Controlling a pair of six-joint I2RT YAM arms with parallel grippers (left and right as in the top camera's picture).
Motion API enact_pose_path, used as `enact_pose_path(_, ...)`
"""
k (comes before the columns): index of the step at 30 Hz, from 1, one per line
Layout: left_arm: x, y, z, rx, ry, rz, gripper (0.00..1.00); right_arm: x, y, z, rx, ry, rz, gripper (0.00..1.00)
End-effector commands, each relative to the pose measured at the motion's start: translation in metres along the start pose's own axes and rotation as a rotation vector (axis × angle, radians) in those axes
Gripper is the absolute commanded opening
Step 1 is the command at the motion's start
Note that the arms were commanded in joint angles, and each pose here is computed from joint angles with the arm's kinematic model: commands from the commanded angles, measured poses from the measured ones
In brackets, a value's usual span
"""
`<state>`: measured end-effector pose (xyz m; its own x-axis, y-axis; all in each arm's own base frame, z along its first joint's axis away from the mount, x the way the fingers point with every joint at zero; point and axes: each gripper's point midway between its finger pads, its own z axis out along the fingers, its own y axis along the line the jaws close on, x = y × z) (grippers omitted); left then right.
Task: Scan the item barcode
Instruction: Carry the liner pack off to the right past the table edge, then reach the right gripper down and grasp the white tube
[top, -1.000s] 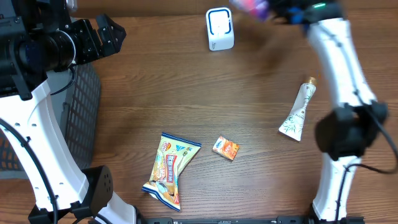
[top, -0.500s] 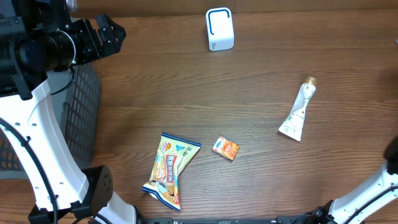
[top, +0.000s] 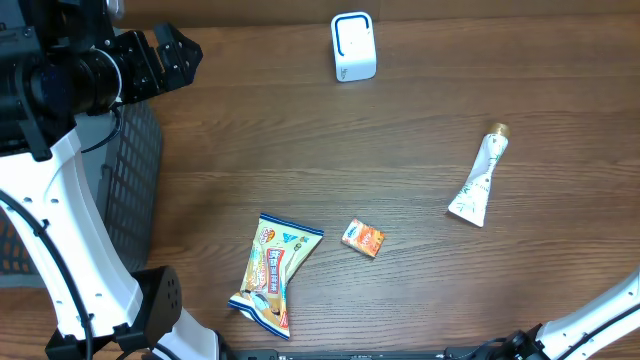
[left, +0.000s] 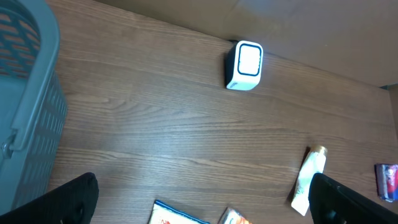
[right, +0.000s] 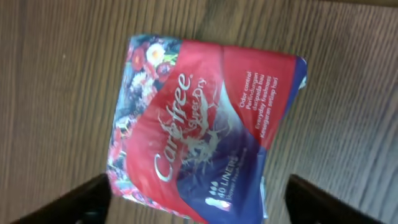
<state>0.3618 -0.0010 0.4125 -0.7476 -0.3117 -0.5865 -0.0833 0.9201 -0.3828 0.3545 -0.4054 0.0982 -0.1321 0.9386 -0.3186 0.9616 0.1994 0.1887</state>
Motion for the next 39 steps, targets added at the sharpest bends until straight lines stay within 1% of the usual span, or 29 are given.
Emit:
enact_pose_path(1,-0.002,-0.002,-0.005,0.011,-0.016,0.011,1.00,-0.013,0.015,-0.037,-0.078,-0.032,-0.007,1.00)
enact_pose_path(3,-0.002,-0.002,-0.005,0.011,-0.016,0.011,1.00,-0.006,0.038,-0.059,-0.203,0.005,-0.047,1.00)
enact_pose_path(4,-0.002,-0.002,-0.005,0.011,-0.016,0.011,1.00,0.009,0.070,-0.081,-0.377,0.065,-0.127,1.00)
enact_pose_path(6,-0.002,-0.002,-0.005,0.011,-0.016,0.011,1.00,0.046,0.114,-0.112,-0.618,0.185,-0.237,1.00)
enact_pose_path(8,-0.002,-0.002,-0.005,0.011,-0.015,0.011,1.00,0.082,0.138,-0.127,-0.712,0.290,-0.301,1.00)
enact_pose_path(9,-0.002,-0.002,-0.005,0.011,-0.015,0.011,1.00,0.103,0.146,-0.128,-0.710,0.337,-0.338,1.00)
enact_pose_path(11,-0.002,-0.002,-0.005,0.011,-0.015,0.011,1.00,0.167,0.163,-0.131,-0.674,0.445,-0.516,1.00)
enact_pose_path(13,-0.002,-0.002,-0.005,0.011,-0.015,0.011,1.00,0.205,0.166,-0.128,-0.594,0.501,-0.604,1.00)
enact_pose_path(14,-0.002,-0.002,-0.005,0.011,-0.015,0.011,1.00,0.233,0.164,-0.121,-0.492,0.527,-0.673,1.00)
enact_pose_path(15,-0.002,-0.002,-0.005,0.011,-0.016,0.011,1.00,0.243,0.164,-0.119,-0.456,0.533,-0.700,1.00)
enact_pose_path(16,-0.002,-0.002,-0.005,0.011,-0.016,0.011,1.00,0.272,0.159,-0.112,-0.340,0.542,-0.791,1.00)
enact_pose_path(18,-0.002,-0.002,-0.005,0.011,-0.016,0.011,1.00,0.298,0.153,-0.106,-0.219,0.539,-0.864,1.00)
enact_pose_path(19,-0.002,-0.002,-0.005,0.011,-0.016,0.011,1.00,0.317,0.148,-0.100,-0.127,0.522,-0.908,1.00)
enact_pose_path(21,-0.002,-0.002,-0.005,0.011,-0.016,0.011,1.00,0.336,0.139,-0.092,-0.002,0.477,-0.956,1.00)
enact_pose_path(23,-0.002,-0.002,-0.005,0.011,-0.016,0.011,1.00,0.350,0.132,-0.087,0.071,0.457,-0.985,1.00)
enact_pose_path(26,-0.002,-0.002,-0.005,0.011,-0.016,0.011,1.00,0.375,0.115,-0.077,0.141,0.493,-1.021,1.00)
enact_pose_path(31,-0.002,-0.002,-0.005,0.011,-0.015,0.011,1.00,0.392,0.078,-0.060,0.259,0.563,-0.989,1.00)
enact_pose_path(35,-0.002,-0.002,-0.005,0.011,-0.016,0.011,1.00,0.399,0.062,-0.046,0.289,0.586,-0.990,1.00)
enact_pose_path(36,-0.002,-0.002,-0.005,0.011,-0.016,0.011,1.00,0.402,0.060,-0.041,0.286,0.584,-0.990,0.97)
enact_pose_path(37,-0.002,-0.002,-0.005,0.011,-0.016,0.011,1.00,0.402,0.061,-0.037,0.278,0.577,-0.990,0.86)
enact_pose_path(38,-0.002,-0.002,-0.005,0.011,-0.016,0.011,1.00,0.403,0.064,-0.035,0.266,0.568,-0.989,0.58)
enact_pose_path(39,-0.002,-0.002,-0.005,0.011,-0.016,0.011,1.00,0.403,0.065,-0.034,0.258,0.567,-0.987,0.49)
